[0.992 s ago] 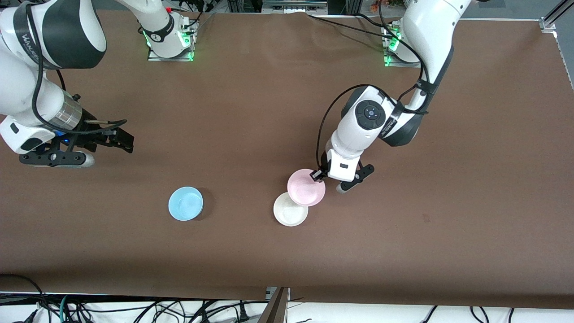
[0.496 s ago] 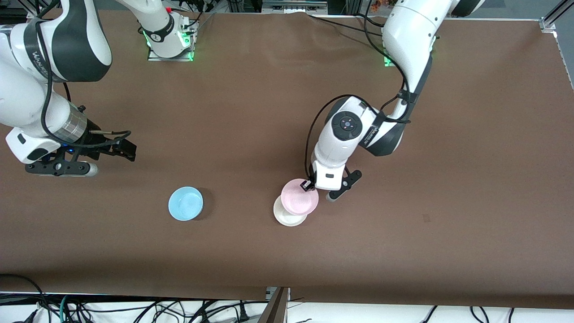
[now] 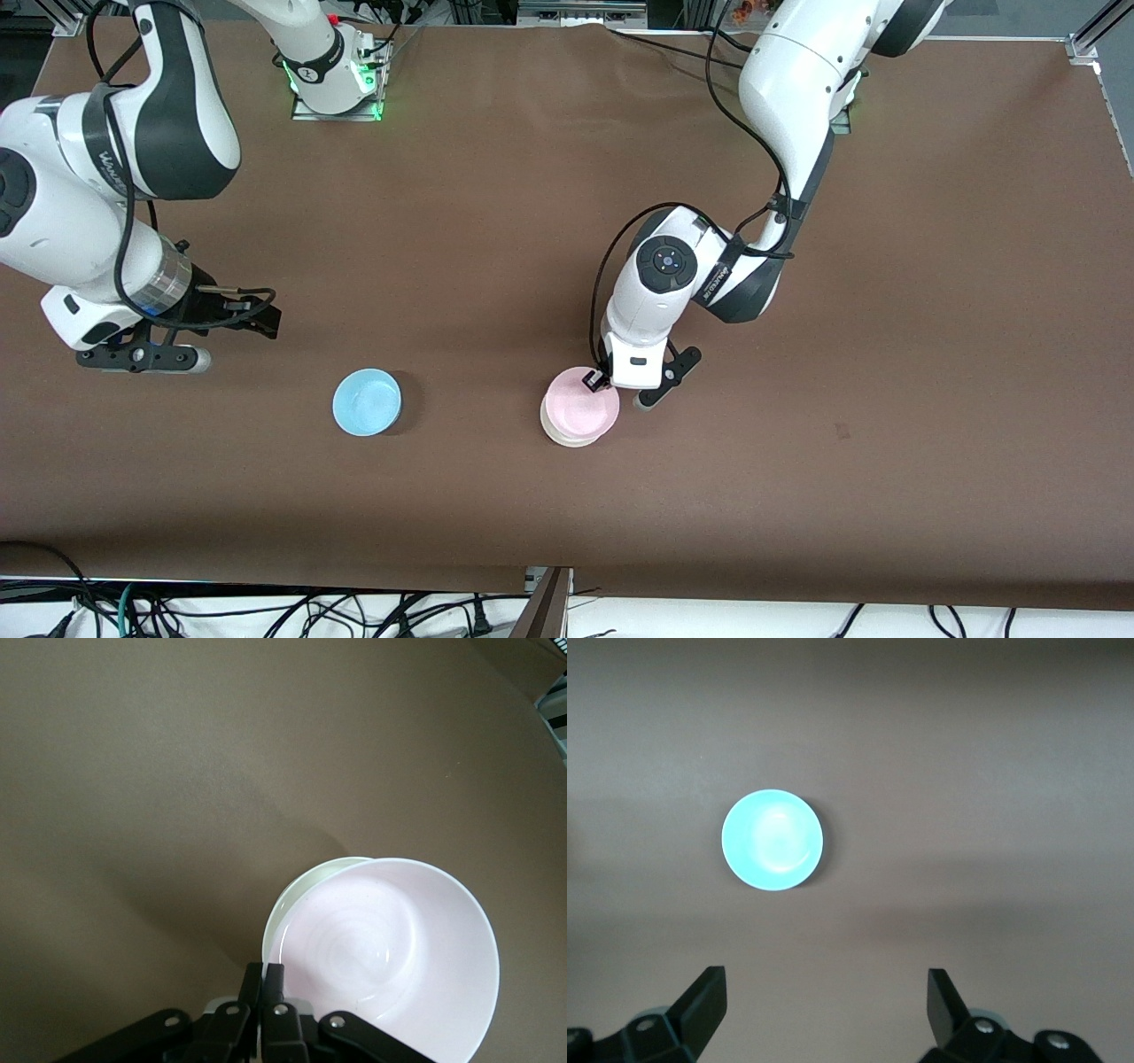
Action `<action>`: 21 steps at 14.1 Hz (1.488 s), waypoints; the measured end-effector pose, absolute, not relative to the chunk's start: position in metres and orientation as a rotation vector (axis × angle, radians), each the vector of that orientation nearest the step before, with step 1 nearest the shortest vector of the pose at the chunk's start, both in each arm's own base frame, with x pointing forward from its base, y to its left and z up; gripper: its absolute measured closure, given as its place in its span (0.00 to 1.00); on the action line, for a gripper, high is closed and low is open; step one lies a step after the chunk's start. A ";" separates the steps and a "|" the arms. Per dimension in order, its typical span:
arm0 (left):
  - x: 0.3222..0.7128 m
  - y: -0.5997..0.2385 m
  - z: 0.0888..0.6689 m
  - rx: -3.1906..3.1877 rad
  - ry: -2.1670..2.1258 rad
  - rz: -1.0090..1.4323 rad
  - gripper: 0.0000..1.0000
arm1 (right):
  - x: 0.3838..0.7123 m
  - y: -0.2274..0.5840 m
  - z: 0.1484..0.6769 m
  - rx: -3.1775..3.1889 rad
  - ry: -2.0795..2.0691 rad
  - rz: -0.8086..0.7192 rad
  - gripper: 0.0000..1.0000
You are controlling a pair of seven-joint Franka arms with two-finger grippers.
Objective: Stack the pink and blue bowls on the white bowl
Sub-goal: 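Release the pink bowl while the right gripper reaches the blue bowl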
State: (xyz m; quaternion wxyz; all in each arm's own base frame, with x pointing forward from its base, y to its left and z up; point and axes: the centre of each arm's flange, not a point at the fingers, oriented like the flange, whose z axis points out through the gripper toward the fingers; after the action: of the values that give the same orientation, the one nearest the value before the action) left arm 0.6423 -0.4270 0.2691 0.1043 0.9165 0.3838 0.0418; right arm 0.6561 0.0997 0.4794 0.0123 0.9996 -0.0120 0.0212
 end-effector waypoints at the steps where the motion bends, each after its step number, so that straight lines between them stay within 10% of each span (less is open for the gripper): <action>1: 0.641 -0.429 0.266 2.704 1.133 0.121 0.97 | 0.658 0.100 0.477 3.116 -0.037 0.078 0.00; 21: 0.630 -0.445 0.242 2.736 1.167 0.150 0.97 | 0.666 0.102 0.439 3.103 -0.034 0.009 0.00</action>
State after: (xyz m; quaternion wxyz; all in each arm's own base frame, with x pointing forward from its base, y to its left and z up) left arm 0.6302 -0.4453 0.2420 0.0814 0.9156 0.3904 0.0503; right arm 0.6658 0.1020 0.4395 0.0193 0.9998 -0.0109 0.0028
